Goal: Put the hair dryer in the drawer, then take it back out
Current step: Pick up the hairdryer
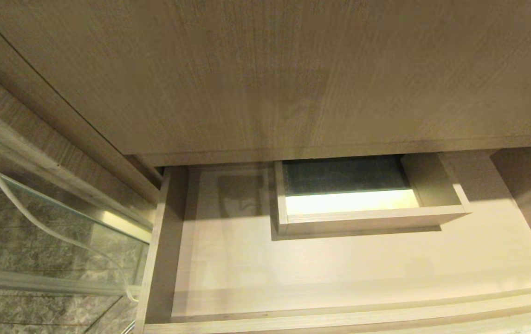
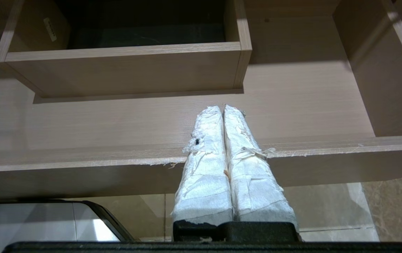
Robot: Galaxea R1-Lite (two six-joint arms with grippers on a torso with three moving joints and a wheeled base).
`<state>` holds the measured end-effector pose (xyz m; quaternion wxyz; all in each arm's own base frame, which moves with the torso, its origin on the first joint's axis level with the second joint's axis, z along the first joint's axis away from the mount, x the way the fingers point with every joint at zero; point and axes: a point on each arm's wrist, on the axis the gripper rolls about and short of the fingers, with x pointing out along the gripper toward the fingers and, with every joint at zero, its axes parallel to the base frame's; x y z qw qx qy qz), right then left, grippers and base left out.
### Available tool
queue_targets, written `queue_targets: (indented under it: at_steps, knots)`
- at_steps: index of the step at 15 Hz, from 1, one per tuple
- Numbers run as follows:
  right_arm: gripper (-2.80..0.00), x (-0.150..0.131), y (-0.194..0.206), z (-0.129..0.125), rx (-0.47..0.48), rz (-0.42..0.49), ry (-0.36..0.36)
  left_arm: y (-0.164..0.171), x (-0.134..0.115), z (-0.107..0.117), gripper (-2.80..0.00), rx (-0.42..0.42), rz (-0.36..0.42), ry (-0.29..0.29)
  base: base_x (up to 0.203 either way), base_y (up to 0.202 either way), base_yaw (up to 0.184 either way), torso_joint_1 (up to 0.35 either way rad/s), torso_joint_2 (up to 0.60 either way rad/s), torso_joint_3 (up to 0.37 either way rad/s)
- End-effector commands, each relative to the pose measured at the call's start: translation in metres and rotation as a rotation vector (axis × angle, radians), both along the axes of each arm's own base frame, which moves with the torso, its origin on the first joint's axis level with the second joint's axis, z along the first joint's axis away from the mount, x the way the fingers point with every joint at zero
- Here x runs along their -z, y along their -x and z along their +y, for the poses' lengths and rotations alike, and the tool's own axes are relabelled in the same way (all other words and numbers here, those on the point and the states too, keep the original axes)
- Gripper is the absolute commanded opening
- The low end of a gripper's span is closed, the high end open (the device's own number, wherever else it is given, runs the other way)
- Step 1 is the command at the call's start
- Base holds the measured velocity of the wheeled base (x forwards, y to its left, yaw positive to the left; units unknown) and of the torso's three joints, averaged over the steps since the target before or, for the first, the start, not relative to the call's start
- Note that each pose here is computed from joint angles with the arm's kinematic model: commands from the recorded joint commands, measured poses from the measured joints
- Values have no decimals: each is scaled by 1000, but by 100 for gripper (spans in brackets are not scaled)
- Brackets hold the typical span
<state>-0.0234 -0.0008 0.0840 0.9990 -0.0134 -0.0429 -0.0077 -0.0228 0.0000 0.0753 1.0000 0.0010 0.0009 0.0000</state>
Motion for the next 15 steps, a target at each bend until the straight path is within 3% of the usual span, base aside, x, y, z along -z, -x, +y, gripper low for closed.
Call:
queue_targets:
  at_steps: [1,15]
  knots:
    - [-280,0,0,0,0,0,1,0,0,0,-280,0,-1,0,0,0,0,0,0,0]
    - [-280,0,0,0,-2,0,-1,0,0,0,-280,0,-2,2,0,0,0,0,0,0]
